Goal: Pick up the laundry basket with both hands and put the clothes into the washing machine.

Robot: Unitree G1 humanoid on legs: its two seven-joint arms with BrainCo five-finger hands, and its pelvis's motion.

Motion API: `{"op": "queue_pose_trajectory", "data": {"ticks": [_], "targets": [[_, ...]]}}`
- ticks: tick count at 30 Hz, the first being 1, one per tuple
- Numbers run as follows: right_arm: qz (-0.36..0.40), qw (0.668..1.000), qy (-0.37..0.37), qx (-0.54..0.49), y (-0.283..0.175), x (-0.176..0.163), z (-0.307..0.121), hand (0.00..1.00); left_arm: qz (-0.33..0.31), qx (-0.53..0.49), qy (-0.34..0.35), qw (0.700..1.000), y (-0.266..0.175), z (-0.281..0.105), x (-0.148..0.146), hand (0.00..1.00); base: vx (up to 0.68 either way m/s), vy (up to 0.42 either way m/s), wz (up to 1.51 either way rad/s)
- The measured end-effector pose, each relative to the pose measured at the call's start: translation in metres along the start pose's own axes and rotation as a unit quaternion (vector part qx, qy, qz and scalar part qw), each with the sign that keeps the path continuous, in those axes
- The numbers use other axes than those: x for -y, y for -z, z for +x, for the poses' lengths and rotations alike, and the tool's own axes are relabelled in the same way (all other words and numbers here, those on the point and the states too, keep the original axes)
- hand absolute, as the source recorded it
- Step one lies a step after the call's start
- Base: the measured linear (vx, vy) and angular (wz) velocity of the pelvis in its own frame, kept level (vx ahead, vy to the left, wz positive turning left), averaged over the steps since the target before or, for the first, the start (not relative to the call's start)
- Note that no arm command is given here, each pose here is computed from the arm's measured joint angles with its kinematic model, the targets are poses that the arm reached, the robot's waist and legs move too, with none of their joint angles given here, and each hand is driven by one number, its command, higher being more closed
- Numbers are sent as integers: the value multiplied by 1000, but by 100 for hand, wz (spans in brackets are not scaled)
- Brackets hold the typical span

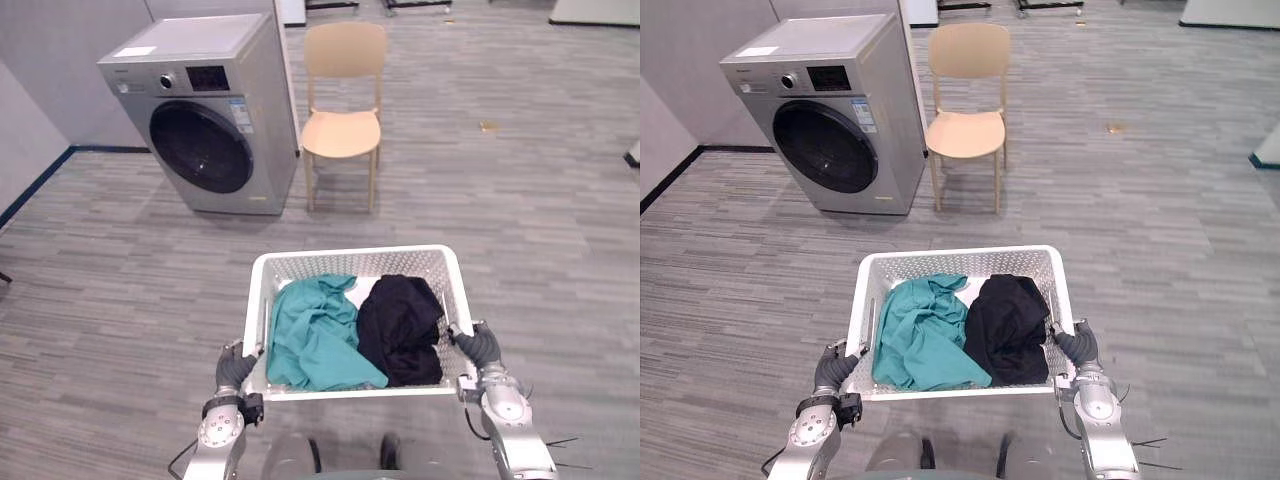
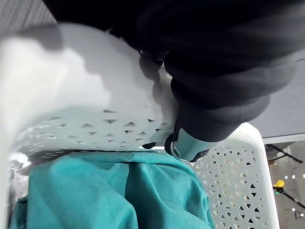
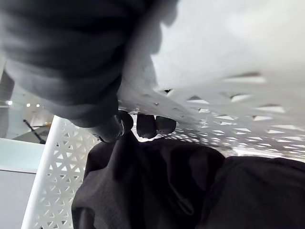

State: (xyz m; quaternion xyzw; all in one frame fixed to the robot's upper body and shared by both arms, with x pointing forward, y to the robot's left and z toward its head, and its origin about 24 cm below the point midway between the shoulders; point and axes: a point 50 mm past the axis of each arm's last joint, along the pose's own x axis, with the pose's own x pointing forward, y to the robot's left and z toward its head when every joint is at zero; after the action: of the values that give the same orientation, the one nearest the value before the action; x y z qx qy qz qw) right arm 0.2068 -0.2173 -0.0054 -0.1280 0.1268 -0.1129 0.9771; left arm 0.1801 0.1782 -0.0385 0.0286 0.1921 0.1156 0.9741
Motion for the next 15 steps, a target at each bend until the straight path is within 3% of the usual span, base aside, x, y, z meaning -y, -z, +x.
{"op": "queue_pose_trajectory", "data": {"ticks": [5,15], "targets": [[-4,1000,12,13,-4,7,9,100,-11,21,4,1000,-10,2,5,100,721,171,-19],[5,998,3,-57,27,-4,8,100,44,-8,13,999,-2,6,-1,100,749,270,-12]]}}
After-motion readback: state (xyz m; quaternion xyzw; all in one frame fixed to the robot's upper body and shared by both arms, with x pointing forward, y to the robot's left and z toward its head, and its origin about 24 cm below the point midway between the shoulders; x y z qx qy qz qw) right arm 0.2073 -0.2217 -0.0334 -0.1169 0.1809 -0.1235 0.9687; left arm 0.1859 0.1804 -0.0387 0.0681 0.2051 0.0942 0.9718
